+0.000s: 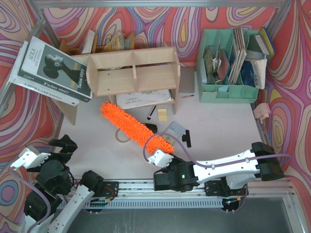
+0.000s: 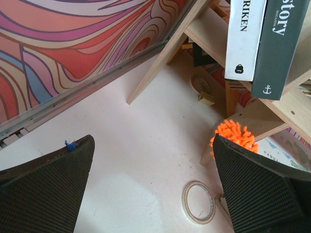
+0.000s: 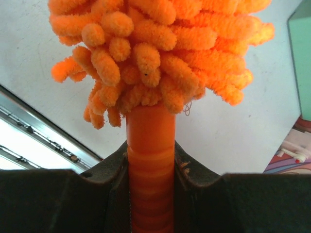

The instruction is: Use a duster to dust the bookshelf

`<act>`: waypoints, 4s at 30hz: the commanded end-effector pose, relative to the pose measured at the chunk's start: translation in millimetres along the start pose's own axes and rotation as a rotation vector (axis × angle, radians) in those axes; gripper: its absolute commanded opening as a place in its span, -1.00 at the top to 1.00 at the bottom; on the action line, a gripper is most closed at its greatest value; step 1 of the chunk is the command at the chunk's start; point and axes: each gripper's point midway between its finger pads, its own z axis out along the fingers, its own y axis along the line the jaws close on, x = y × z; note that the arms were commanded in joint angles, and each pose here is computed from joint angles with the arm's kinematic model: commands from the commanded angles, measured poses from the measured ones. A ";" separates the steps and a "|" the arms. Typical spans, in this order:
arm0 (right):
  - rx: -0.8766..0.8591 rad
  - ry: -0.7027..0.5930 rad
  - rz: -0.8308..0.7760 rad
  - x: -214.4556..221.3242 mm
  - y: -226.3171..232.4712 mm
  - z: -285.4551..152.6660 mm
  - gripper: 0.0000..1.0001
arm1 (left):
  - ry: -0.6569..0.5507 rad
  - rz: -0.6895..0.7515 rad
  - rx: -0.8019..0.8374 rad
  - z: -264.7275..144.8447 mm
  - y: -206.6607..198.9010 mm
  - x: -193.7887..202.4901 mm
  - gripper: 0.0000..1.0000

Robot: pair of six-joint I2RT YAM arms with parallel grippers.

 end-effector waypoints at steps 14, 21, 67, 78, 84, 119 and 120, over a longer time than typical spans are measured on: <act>0.034 -0.010 0.008 -28.5 -3.4 11.7 1.00 | -0.012 -0.002 -0.012 -0.6 4.1 -2.1 -0.97; 0.006 -0.193 0.118 -72.8 -30.2 -18.3 1.00 | -0.012 -0.007 -0.010 -1.0 4.7 -2.2 -0.97; -0.246 -0.229 -0.091 -79.2 12.6 -43.4 1.00 | -0.012 0.013 -0.023 0.8 3.5 -1.9 -0.97; -0.119 -0.427 -0.123 -143.7 -19.7 -76.0 1.00 | -0.024 -0.007 -0.021 -1.5 7.8 -5.3 -0.97; -0.051 -0.544 -0.144 -177.2 -41.7 -95.9 1.00 | -0.023 -0.006 -0.021 -1.3 7.4 -4.7 -0.96; -0.008 -0.324 -0.035 -147.2 -62.2 -2.9 1.00 | -0.023 -0.009 -0.023 -1.0 7.8 -3.9 -0.97; -0.010 -0.305 -0.023 -139.8 -61.2 -0.7 1.00 | -0.022 -0.009 -0.022 -1.1 7.6 -3.8 -0.97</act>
